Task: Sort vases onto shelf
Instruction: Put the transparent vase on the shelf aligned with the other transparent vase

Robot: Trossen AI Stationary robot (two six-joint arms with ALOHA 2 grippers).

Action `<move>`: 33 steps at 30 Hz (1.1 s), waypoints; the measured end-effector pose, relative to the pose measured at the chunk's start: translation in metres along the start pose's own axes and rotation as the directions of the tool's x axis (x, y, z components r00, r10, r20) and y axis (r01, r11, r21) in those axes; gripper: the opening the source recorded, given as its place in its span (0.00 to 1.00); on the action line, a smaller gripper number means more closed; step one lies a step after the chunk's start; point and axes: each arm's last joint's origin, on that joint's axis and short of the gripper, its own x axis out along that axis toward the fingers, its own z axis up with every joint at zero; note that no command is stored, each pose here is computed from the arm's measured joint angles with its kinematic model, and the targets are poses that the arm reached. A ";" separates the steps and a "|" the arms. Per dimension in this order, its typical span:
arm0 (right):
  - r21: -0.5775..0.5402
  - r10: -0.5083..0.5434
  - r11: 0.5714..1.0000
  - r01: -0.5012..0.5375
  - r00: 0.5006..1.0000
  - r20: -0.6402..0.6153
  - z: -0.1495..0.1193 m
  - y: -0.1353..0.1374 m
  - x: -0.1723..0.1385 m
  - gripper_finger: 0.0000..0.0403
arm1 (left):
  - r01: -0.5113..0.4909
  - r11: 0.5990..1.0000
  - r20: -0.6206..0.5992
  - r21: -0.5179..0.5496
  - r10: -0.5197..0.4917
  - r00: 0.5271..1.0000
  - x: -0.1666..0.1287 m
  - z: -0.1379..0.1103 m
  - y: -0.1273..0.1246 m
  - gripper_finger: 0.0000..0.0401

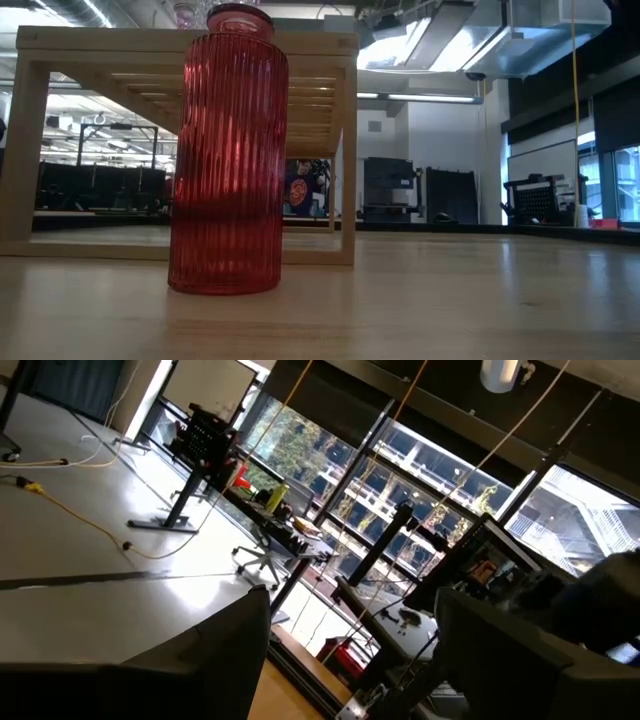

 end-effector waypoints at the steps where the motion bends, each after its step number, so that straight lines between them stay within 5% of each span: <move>1: 0.013 0.012 1.000 -0.011 0.999 -0.042 -0.004 0.004 -0.009 0.55 | 0.000 1.000 0.000 0.000 0.000 1.000 0.000 0.000 0.000 0.69; 5: 0.134 0.101 0.989 -0.067 0.958 -0.268 -0.022 0.030 -0.034 0.53 | 0.000 1.000 0.000 0.000 0.000 1.000 0.000 0.000 0.000 0.69; 10: 0.117 0.128 0.990 -0.076 0.827 -0.547 -0.032 0.077 -0.058 0.52 | 0.000 1.000 0.000 0.000 0.000 1.000 0.000 0.000 0.000 0.69; 16: 0.109 0.036 0.994 0.025 0.852 -0.522 -0.024 0.114 -0.086 0.52 | 0.000 1.000 0.000 0.000 0.000 1.000 0.000 0.000 0.000 0.69; 22: 0.156 -0.068 0.971 0.180 0.837 -0.544 -0.048 0.146 -0.129 0.52 | 0.000 1.000 0.000 0.000 0.000 1.000 0.000 0.000 0.000 0.69; 28: 0.324 -0.005 0.921 0.215 0.839 -0.544 -0.104 0.171 -0.154 0.52 | -0.001 1.000 -0.002 0.001 0.001 1.000 0.000 0.000 0.000 0.69; 33: 0.487 0.153 0.869 0.088 0.888 -0.434 -0.158 0.193 -0.140 0.52 | -0.001 1.000 -0.002 0.001 0.001 1.000 0.000 0.000 0.000 0.69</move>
